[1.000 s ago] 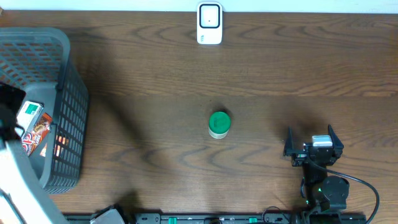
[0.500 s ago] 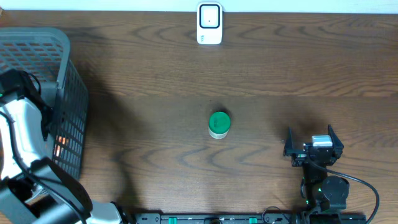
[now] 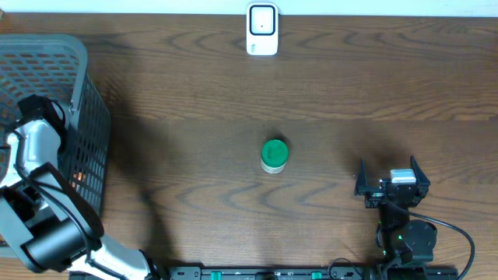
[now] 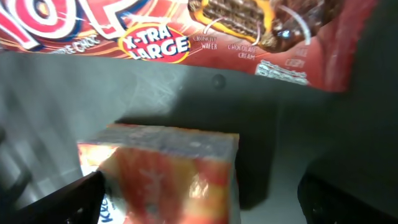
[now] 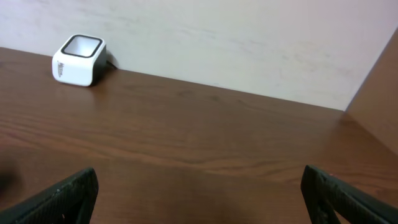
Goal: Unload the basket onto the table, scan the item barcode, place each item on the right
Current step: 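Grasp the orange tissue pack in the basket with the left gripper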
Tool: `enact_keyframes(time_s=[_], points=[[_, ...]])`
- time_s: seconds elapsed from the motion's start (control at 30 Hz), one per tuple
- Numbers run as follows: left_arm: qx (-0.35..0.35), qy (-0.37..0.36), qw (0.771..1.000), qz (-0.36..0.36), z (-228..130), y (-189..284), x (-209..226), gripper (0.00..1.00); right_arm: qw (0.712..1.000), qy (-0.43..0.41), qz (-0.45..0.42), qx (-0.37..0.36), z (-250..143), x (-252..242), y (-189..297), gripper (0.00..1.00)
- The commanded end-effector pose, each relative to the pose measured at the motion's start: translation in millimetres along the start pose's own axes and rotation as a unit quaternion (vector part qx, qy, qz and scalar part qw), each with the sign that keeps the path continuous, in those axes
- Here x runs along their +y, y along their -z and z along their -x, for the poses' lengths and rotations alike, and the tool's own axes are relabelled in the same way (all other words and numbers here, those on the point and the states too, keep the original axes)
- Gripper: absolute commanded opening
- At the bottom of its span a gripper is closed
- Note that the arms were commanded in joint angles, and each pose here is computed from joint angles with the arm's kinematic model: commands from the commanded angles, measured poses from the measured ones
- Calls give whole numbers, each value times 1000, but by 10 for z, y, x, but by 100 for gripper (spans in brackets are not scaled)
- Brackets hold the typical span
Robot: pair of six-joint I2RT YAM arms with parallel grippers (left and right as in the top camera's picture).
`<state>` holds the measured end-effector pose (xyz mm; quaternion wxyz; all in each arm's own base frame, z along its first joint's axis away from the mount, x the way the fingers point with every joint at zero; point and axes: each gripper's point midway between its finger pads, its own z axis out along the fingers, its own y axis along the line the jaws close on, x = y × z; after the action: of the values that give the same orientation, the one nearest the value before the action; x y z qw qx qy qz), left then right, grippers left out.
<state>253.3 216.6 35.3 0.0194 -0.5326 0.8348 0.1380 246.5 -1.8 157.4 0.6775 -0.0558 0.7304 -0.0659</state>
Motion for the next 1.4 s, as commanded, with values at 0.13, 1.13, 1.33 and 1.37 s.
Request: enact_keyframes(time_s=[0.13,1.13,1.33,1.37], points=[[31,3,999,19,-71,-173,107,98,1000,6,7,0,-5,37,1,99],[24,10,1000,14,27,267,210,32,1000,6,7,0,-5,37,1,99],[-38,35,994,-91,267,1210,142,31,1000,6,7,0,-5,37,1,99],[-49,38,991,-120,272,1386,117,31,1000,6,7,0,-5,37,1,99]])
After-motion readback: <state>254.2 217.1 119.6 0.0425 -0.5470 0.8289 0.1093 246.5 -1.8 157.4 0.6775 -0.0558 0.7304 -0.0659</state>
